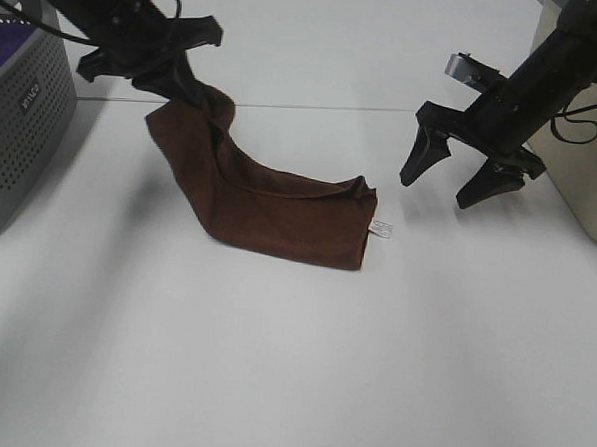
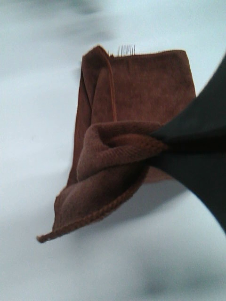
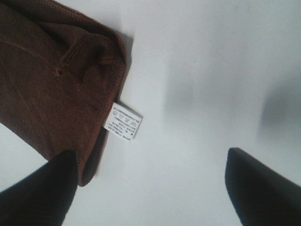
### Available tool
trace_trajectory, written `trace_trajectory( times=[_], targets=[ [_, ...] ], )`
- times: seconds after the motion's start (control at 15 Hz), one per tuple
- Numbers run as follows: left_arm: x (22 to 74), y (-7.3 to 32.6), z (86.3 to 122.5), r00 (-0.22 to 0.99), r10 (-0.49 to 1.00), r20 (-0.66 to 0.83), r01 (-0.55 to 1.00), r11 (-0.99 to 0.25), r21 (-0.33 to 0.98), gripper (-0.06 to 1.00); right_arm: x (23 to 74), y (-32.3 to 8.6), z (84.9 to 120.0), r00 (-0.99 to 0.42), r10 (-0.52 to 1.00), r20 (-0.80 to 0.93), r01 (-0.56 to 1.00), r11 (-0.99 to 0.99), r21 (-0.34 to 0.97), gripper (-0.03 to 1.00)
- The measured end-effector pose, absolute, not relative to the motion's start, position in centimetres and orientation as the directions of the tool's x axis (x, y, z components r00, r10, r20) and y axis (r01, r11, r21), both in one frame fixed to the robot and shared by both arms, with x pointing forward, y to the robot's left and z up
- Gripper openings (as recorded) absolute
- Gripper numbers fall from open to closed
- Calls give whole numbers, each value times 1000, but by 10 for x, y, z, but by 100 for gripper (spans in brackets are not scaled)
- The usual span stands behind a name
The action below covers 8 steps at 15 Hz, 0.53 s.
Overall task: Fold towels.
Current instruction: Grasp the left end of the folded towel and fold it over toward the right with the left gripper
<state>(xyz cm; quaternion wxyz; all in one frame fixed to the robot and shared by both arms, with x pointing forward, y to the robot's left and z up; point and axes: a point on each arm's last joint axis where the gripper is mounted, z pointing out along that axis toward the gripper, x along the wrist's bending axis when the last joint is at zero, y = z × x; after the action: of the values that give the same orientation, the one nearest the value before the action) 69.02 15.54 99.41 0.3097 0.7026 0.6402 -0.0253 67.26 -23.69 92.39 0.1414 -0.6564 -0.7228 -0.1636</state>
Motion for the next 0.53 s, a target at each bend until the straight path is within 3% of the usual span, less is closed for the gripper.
trace_trajectory(
  times=[0.53],
  targets=[
    [689,23,935,277,833,-479,930,-108,350,0,672,-237,924,-98,902,421,995,86,46,81]
  ],
)
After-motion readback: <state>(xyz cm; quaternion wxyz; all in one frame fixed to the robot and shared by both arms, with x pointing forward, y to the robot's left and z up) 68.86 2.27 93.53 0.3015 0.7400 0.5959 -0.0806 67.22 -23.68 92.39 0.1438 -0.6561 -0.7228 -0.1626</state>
